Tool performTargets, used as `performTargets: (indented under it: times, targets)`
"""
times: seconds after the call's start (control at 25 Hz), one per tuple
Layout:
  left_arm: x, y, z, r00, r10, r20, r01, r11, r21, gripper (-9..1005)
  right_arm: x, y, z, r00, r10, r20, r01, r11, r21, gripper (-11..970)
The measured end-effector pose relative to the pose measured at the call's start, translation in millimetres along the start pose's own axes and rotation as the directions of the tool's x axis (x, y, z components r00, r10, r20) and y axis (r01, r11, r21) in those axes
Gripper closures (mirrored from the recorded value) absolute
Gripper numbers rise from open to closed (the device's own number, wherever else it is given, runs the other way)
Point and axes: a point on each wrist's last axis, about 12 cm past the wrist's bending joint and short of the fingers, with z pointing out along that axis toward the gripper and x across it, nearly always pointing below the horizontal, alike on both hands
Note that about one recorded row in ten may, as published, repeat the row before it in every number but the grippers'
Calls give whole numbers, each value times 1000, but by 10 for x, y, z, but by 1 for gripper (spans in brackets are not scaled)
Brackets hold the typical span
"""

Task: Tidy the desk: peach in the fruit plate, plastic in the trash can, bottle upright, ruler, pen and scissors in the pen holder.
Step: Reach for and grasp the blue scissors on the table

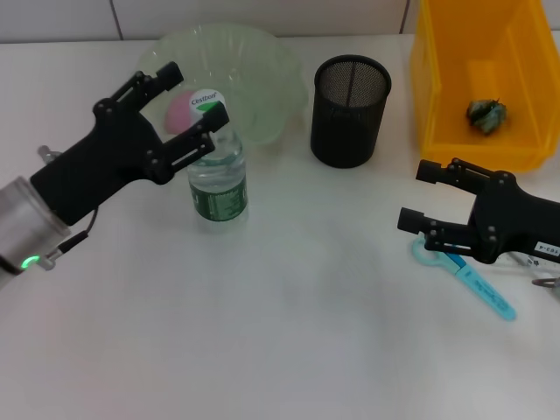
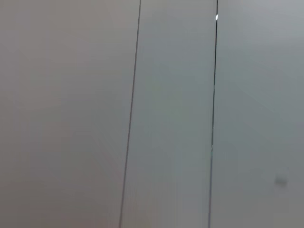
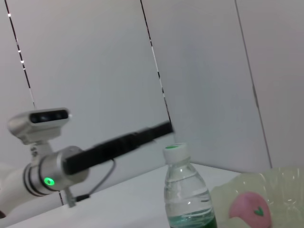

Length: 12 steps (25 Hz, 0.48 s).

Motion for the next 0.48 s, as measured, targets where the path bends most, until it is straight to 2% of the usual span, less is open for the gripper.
performTargets:
  times: [0.08,0.12,0.24,0.28,0.36,0.44,0.48]
  targets:
    - [-105,-36,-143,997,-31,71,29,999,30,223,0,-2,-10,1000,1,4,-1,1000,6,226]
    - [-105,-36,-143,997,-31,71,29,999,30,212,0,-2,-10,1000,1,4,-1,1000,6,227]
    - [-203,-56,-321,993,-69,94,63,996,69,180,-32,-44,-63,999,12,37,-14,999,49,230]
    - [-233,-73,-446,994,-100,53,93,989,116,169,-70,-92,-127,996,31,79,-39,994,98,231]
    - [-241,-80,-504,993,-115,22,111,984,142,169,-96,-123,-164,994,44,103,-57,991,124,232]
    - [-200,-124,-595,988,-136,-79,150,966,208,170,-167,-191,-224,989,61,136,-83,984,158,234]
    - [-128,-184,-653,974,-136,-180,182,946,268,170,-274,-267,-245,988,73,137,-95,983,160,235]
